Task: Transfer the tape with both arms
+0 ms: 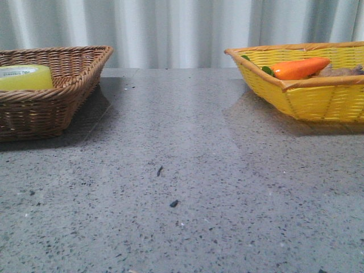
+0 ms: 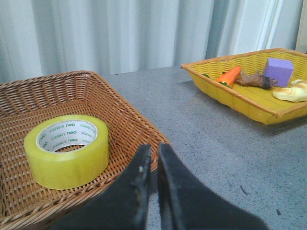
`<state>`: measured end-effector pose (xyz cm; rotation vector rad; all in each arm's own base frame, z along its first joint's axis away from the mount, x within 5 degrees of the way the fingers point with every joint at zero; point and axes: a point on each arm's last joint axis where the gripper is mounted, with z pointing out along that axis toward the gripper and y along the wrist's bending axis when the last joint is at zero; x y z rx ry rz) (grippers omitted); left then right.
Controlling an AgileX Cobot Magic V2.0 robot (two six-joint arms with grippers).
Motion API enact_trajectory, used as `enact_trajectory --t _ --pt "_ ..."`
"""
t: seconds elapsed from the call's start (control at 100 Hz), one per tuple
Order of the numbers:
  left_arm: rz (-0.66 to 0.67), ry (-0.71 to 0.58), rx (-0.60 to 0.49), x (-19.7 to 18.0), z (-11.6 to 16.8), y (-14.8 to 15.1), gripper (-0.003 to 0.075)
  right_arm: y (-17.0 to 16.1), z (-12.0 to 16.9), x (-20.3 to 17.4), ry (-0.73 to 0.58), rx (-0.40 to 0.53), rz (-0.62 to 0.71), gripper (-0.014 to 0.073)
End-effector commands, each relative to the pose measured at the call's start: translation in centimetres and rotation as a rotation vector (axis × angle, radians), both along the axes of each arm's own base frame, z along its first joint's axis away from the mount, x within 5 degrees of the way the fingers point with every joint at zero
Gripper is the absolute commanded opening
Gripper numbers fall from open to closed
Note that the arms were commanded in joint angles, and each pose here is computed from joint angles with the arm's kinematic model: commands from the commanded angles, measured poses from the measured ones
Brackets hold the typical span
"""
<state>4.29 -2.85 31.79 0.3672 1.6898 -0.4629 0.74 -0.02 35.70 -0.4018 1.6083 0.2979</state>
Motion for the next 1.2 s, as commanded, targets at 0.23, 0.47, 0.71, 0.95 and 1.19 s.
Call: enact_trajectory --t 0.23,0.47,0.71,0.95,1.19 --pt "-0.009 -0.050 -0.077 0.1 1.2 -0.2 -0.0020 0.0 1.4 0.0 -0.094 0.020 -0.002 -0.0041" --pt "0.060 -0.132 0.120 1.2 -1.4 0.2 -0.0020 0.0 1.4 0.0 -0.094 0.020 -0.002 -0.0042" --pt "0.105 -0.309 0.076 2.1 -8.8 0.0 -0.0020 0.0 1.4 0.0 -0.094 0.020 -0.002 -0.0041" --pt "0.245 -0.162 0.044 0.9 -11.7 1.4 -0.0020 0.0 1.4 0.0 -0.094 0.020 -0.002 -0.0042" --pt "0.364 0.034 0.011 0.9 -13.2 1.9 -0.0020 0.0 1.4 0.0 -0.094 0.020 -0.002 -0.0041"
